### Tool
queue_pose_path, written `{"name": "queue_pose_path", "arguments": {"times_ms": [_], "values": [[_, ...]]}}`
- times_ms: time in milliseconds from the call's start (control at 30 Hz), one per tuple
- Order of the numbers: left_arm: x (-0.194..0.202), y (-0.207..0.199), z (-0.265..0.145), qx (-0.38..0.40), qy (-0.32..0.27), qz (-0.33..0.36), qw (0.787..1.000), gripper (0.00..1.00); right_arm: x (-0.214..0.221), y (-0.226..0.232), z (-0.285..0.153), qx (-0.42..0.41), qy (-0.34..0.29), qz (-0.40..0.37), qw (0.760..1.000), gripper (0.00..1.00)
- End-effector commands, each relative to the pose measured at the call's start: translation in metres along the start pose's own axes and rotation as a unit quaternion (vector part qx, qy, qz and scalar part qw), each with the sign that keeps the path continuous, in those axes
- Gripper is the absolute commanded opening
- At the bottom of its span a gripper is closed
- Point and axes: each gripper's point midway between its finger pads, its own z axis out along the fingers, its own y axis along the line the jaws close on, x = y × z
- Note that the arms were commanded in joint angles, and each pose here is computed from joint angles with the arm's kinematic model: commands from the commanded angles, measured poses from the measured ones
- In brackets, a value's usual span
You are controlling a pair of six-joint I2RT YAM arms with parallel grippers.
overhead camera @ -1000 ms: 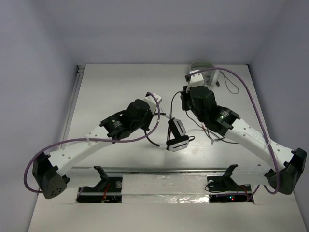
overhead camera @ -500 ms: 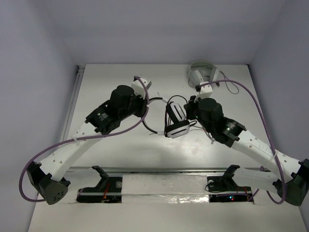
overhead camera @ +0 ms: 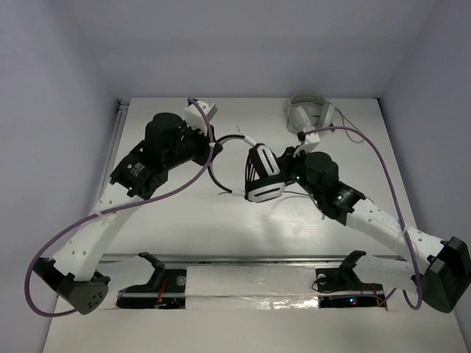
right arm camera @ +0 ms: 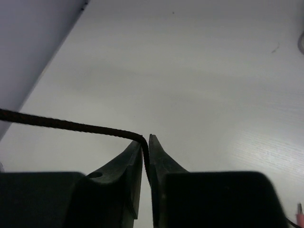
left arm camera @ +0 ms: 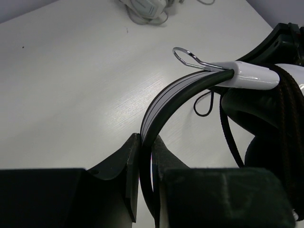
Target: Wrap the headphones
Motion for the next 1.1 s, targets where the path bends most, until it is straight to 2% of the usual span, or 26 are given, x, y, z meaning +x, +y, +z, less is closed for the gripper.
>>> {"name": "queue_pose_path", "arguments": {"times_ms": [0, 33, 100, 200, 367, 600, 800, 867, 1067], "values": [[-0.083, -0.026, -0.035, 0.056, -0.132, -0.008, 0.990, 0.00, -0.020, 0.008, -0.001, -0.069, -0.041, 0.023, 0.997, 0.19], [-0.085, -0.027, -0.036, 0.058, -0.134, -0.008, 0.989, 0.00, -0.023, 0.000, -0.001, -0.071, -0.047, 0.030, 0.996, 0.20], [-0.088, -0.028, -0.037, 0.067, -0.136, -0.011, 0.988, 0.00, -0.021, 0.011, -0.002, -0.120, -0.045, 0.032, 0.991, 0.30], [-0.093, -0.031, -0.038, 0.078, -0.138, -0.017, 0.987, 0.00, -0.013, 0.017, 0.006, -0.152, -0.032, 0.037, 0.987, 0.37], [-0.111, -0.024, -0.042, 0.069, -0.149, -0.034, 0.986, 0.00, 0.005, 0.016, 0.018, -0.160, -0.019, 0.053, 0.986, 0.38], [-0.152, -0.036, -0.054, 0.108, -0.184, -0.051, 0.976, 0.00, 0.049, 0.001, 0.045, -0.138, 0.025, 0.059, 0.988, 0.43], [-0.181, -0.036, -0.061, 0.103, -0.209, -0.053, 0.971, 0.00, 0.065, -0.011, 0.058, -0.112, 0.043, 0.059, 0.991, 0.44], [-0.188, -0.037, -0.063, 0.105, -0.216, -0.053, 0.969, 0.00, 0.074, -0.017, 0.062, -0.099, 0.052, 0.055, 0.992, 0.47], [-0.204, -0.024, -0.068, 0.082, -0.236, -0.067, 0.966, 0.00, 0.095, -0.020, 0.074, -0.098, 0.085, 0.058, 0.990, 0.47]]}}
